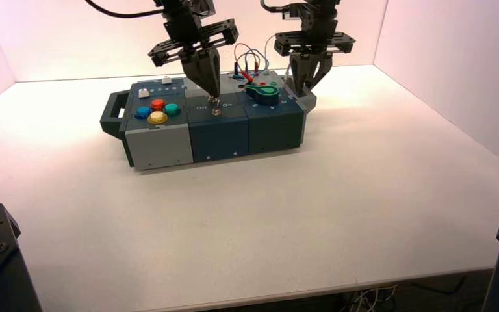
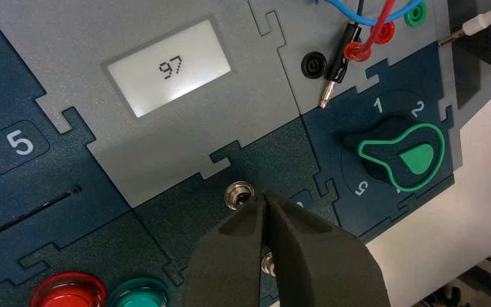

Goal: Flip the top switch off with the left gripper.

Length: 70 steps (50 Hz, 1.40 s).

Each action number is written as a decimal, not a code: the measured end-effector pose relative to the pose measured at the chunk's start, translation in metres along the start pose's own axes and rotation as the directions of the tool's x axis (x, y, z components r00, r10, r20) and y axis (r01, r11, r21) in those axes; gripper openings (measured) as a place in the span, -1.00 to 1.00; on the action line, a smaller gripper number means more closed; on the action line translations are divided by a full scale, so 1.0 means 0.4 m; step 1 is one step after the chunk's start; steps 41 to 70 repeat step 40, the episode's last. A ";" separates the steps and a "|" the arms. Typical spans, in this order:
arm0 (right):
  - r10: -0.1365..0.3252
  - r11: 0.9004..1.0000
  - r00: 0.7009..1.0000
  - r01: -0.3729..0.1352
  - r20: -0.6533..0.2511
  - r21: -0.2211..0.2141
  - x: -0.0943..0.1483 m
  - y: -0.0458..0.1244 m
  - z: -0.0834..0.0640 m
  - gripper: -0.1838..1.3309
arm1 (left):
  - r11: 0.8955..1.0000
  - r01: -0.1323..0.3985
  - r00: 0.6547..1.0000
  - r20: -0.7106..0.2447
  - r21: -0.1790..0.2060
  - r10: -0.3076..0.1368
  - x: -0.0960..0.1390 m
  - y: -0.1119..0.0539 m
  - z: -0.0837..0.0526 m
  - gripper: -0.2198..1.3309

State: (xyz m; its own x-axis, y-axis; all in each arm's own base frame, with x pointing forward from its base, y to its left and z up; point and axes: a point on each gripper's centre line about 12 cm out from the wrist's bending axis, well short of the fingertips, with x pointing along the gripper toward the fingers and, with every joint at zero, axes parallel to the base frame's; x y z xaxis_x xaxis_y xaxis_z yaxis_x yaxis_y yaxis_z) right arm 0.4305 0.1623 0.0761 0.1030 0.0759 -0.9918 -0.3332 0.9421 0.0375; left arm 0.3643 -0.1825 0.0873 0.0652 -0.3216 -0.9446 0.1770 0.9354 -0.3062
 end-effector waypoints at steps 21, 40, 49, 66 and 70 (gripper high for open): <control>0.001 1.000 1.000 -0.001 -0.008 0.001 -0.001 -0.001 0.017 -0.15 | 0.999 0.023 0.997 0.069 0.029 -0.025 -0.097 -0.039 0.028 -0.94; 0.000 1.000 1.000 0.000 0.000 0.001 0.002 -0.003 0.042 -0.15 | 0.992 0.059 0.975 0.209 0.109 -0.081 -0.215 -0.136 0.040 -0.94; 0.000 1.000 1.000 0.000 0.000 0.001 0.002 -0.003 0.042 -0.15 | 0.992 0.059 0.975 0.209 0.109 -0.081 -0.215 -0.136 0.040 -0.94; 0.000 1.000 1.000 0.000 0.000 0.001 0.002 -0.003 0.042 -0.15 | 0.992 0.059 0.975 0.209 0.109 -0.081 -0.215 -0.136 0.040 -0.94; 0.000 1.000 1.000 0.000 0.000 0.001 0.002 -0.003 0.042 -0.15 | 0.992 0.059 0.975 0.209 0.109 -0.081 -0.215 -0.136 0.040 -0.94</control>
